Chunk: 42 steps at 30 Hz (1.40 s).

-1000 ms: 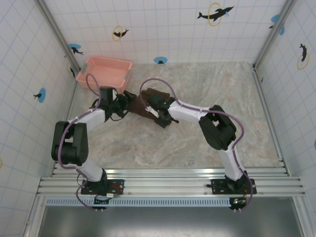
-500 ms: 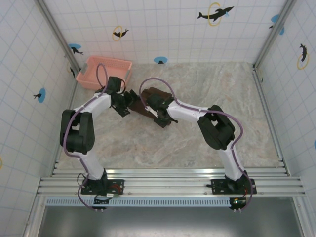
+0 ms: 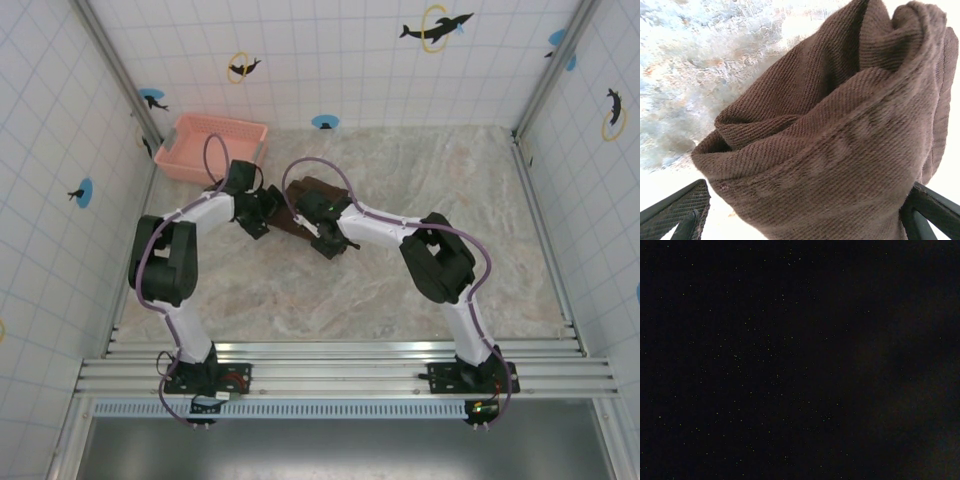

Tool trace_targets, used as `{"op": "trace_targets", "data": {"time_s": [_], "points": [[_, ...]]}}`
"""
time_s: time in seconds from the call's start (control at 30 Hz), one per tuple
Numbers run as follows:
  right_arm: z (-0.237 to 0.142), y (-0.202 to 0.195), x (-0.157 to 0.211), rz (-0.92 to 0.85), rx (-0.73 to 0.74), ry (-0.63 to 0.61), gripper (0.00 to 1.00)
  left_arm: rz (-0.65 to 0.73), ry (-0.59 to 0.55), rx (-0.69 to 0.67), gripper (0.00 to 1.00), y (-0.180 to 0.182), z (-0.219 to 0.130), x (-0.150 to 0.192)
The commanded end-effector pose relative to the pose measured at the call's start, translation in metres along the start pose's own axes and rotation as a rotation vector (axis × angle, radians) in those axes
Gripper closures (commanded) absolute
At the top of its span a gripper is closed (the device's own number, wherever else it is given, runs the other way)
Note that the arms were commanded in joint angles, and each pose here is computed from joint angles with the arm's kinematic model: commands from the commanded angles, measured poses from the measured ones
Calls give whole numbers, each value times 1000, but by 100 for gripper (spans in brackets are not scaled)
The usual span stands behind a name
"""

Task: Roll up the long pants

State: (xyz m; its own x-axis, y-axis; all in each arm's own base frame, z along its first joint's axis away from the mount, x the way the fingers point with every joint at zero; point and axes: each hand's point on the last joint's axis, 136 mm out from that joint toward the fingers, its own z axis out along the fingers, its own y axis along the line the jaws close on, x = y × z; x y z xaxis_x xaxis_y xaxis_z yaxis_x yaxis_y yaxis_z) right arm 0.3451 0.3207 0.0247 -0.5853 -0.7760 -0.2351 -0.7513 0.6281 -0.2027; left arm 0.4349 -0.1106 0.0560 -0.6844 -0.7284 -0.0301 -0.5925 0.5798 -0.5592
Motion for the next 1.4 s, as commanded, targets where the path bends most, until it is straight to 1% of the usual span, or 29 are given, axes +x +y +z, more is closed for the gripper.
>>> {"op": "trace_targets", "data": {"time_s": [0.0,0.17,0.23,0.33,0.37,0.43,0.53,0.57,0.6,0.7,0.73,0.77,0.83,0.87,0.9,0.93,1.07,1.17,1.2,1.27,1.3,1.33,1.37], "points": [[46,40,72,-1,-171,263,100,-37,-52,-25,3,11,12,2],[46,47,71,3,-209,262,100,-53,-99,14,3,12,20,2],[46,49,73,3,-220,266,100,-24,-147,63,3,7,21,-4],[46,50,74,5,-233,271,100,-7,-245,201,4,-1,21,-12],[46,51,73,4,-235,270,100,-3,-275,272,5,-8,19,-15],[45,50,72,4,-236,270,100,-1,-290,376,6,-13,22,-15],[45,50,72,1,-241,275,100,20,-245,509,15,-22,32,-9],[46,51,72,-1,-242,277,100,24,-221,551,20,-23,38,-8],[45,51,72,0,-241,276,100,27,-202,595,27,-25,44,-5],[44,51,74,1,-240,279,100,-13,-164,702,41,-25,60,-4],[44,51,74,1,-240,278,100,-20,-164,731,44,-24,62,-3],[43,51,75,0,-240,279,100,-37,-165,732,47,-18,66,-4],[42,50,77,-1,-238,283,100,-30,-167,721,65,-11,70,-4],[42,50,76,-2,-236,281,100,-14,-158,711,77,-10,71,-4],[41,50,76,-1,-236,280,100,-1,-151,704,95,-9,71,-4],[41,50,77,-3,-235,282,100,6,-146,696,100,-7,71,-5],[41,49,77,-4,-234,280,100,32,-130,612,100,2,68,-7],[39,49,73,-5,-230,270,100,70,-71,480,100,11,69,0],[39,48,71,-5,-228,265,100,78,-35,405,100,20,70,5],[35,45,67,-4,-214,251,100,107,1,292,100,29,66,10],[33,43,64,-1,-209,240,95,106,29,222,100,36,63,14],[30,42,62,1,-204,230,83,107,45,168,100,42,60,16],[26,39,58,5,-193,214,65,100,71,96,100,51,57,19]]}}
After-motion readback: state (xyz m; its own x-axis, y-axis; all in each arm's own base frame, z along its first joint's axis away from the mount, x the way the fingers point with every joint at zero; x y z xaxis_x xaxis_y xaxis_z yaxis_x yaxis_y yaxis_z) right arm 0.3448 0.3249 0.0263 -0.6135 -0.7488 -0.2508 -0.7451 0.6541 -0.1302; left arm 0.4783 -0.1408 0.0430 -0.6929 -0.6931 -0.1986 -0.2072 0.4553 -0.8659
